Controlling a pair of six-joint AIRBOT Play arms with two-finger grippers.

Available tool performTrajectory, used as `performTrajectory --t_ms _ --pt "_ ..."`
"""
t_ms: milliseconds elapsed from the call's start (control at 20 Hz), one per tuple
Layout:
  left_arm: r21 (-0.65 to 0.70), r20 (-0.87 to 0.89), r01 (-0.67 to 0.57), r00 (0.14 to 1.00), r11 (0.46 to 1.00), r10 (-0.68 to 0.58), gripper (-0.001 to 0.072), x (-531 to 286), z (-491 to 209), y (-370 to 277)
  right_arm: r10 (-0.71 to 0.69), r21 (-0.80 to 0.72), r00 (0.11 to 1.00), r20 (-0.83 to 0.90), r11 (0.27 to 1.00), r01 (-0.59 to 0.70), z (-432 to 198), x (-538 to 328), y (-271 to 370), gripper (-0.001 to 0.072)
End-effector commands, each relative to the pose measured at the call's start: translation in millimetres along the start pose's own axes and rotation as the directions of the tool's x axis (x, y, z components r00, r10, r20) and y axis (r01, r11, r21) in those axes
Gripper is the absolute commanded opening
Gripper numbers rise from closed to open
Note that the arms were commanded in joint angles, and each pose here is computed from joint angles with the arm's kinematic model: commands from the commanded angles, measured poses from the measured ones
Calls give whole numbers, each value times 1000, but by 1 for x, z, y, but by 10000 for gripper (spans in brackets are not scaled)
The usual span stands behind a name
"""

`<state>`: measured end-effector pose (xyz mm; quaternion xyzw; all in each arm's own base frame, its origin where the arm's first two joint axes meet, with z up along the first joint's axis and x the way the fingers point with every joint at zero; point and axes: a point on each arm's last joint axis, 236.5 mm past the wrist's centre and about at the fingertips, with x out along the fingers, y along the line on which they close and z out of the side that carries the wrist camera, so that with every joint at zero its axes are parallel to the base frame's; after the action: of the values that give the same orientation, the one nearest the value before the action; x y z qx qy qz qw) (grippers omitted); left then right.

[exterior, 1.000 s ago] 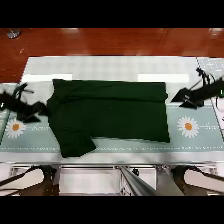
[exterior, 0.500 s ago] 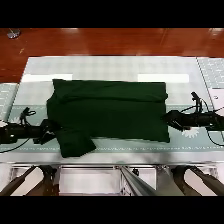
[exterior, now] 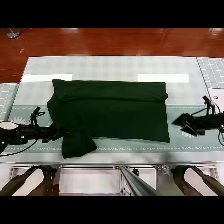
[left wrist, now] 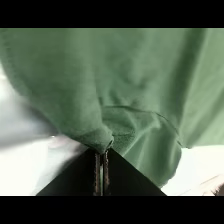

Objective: Fold the shirts.

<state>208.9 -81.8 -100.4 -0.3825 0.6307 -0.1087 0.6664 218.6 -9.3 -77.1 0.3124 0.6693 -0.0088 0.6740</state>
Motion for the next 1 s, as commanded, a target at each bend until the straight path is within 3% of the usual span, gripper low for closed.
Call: performTrajectory --t_ms 0,200,500,550,600,650,950 --pt "26 -11 32 999 999 -32 35 1 -3 -9 -54 78 985 -166 995 68 -47 11 -23 618" --pt "26 -12 32 999 999 -32 35 1 -3 -9 11 14 970 -243 1000 -8 -67 36 2 618" --pt "26 -11 32 999 999 -32 36 1 -3 -9 152 26 975 -164 988 -149 -38 62 52 606" --pt "26 -11 32 999 999 -32 36 1 -3 -9 177 15 971 -159 984 -177 -33 62 61 524" --pt "28 -10 32 999 999 -32 36 0 -2 -9 199 -7 967 -158 979 -203 -29 59 69 301" --pt "34 -4 32 999 999 -32 36 -1 1 -10 220 -54 963 -157 972 -231 -25 55 77 23" --pt "152 152 30 987 988 -53 36 -52 68 -46 210 -220 976 -59 951 -217 29 6 104 30"
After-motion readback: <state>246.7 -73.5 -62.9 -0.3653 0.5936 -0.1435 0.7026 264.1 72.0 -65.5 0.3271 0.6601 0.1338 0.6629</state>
